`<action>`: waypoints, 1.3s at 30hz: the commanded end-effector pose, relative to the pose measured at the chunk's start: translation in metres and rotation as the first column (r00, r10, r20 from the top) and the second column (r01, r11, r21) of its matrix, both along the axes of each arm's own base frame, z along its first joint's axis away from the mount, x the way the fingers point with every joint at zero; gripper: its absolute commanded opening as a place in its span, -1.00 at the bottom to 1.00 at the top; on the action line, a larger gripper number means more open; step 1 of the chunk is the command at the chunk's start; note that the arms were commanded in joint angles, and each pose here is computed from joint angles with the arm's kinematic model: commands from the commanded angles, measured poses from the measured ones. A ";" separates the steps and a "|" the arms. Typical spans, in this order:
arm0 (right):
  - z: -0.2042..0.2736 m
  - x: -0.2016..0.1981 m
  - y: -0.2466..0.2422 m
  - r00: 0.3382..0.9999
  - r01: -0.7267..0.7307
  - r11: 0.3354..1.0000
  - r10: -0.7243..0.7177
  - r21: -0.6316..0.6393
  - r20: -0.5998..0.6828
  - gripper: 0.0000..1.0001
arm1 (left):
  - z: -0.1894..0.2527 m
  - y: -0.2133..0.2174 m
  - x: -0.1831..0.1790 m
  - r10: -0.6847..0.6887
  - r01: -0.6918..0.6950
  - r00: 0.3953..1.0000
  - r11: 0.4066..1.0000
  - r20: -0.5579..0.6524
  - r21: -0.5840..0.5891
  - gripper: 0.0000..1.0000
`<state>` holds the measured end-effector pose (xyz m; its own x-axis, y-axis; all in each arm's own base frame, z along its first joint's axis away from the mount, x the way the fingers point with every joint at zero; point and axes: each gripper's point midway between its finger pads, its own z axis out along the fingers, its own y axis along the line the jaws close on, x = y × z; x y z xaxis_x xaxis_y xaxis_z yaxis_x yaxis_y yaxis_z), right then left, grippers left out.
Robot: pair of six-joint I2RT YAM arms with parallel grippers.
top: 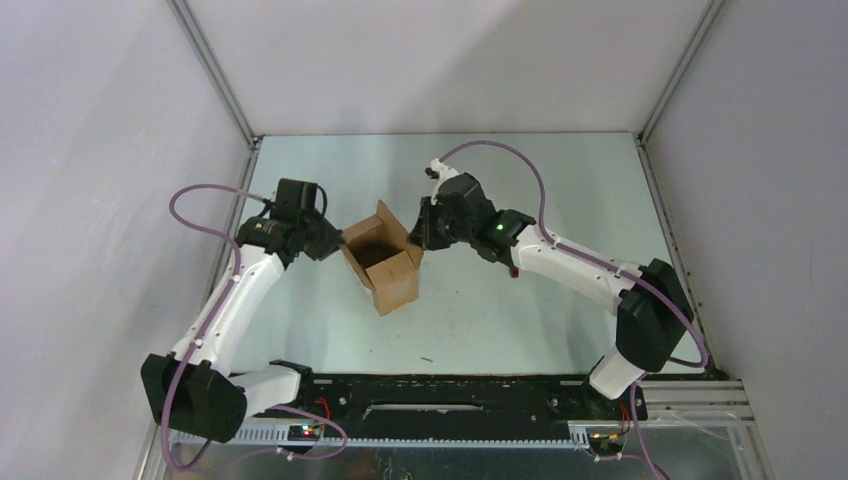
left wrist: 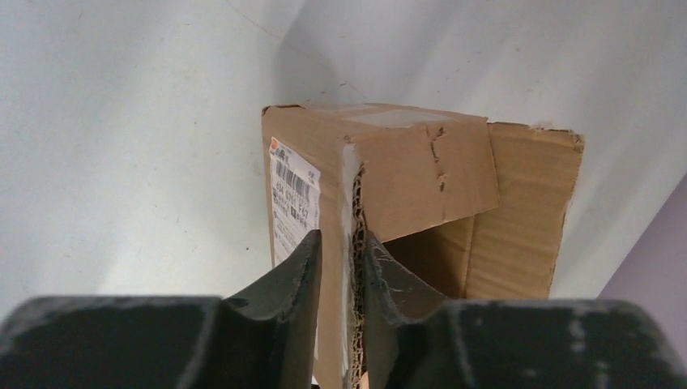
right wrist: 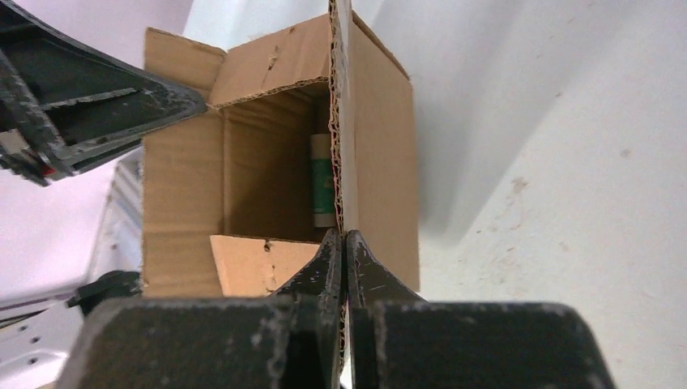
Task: Unpack the express box
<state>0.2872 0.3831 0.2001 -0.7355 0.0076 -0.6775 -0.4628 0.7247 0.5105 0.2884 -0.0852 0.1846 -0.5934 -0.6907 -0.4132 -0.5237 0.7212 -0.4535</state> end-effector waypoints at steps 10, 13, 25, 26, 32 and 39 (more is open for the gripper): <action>-0.038 -0.014 0.027 0.985 -0.012 0.992 0.033 0.122 -0.169 -0.67 | 0.021 0.021 -0.010 0.011 -0.005 0.999 0.984 -0.031 0.178 -1.00; -0.074 -0.021 0.028 0.984 -0.008 1.000 0.010 0.014 -0.178 -0.32 | 0.031 0.017 -0.006 -0.011 0.016 1.000 0.980 -0.025 0.198 -1.00; -0.130 -0.020 0.005 0.967 0.066 0.996 -0.078 -0.058 -0.241 0.21 | 0.024 0.007 0.008 -0.005 0.036 0.995 0.948 -0.100 0.315 -1.00; -0.124 -0.020 -0.003 0.973 0.064 0.997 -0.074 -0.052 -0.220 0.26 | 0.014 0.007 0.009 -0.009 0.049 0.992 0.944 -0.124 0.327 -1.00; -0.053 -0.022 -0.037 0.995 0.104 0.991 -0.105 -0.082 -0.001 0.46 | -0.034 -0.008 0.015 -0.099 0.183 0.965 0.919 -0.244 0.351 -1.00; -0.010 -0.038 -0.019 0.998 -0.018 0.999 0.015 0.038 0.065 0.51 | -0.029 -0.031 0.030 -0.171 0.193 0.979 0.947 -0.107 0.257 -1.00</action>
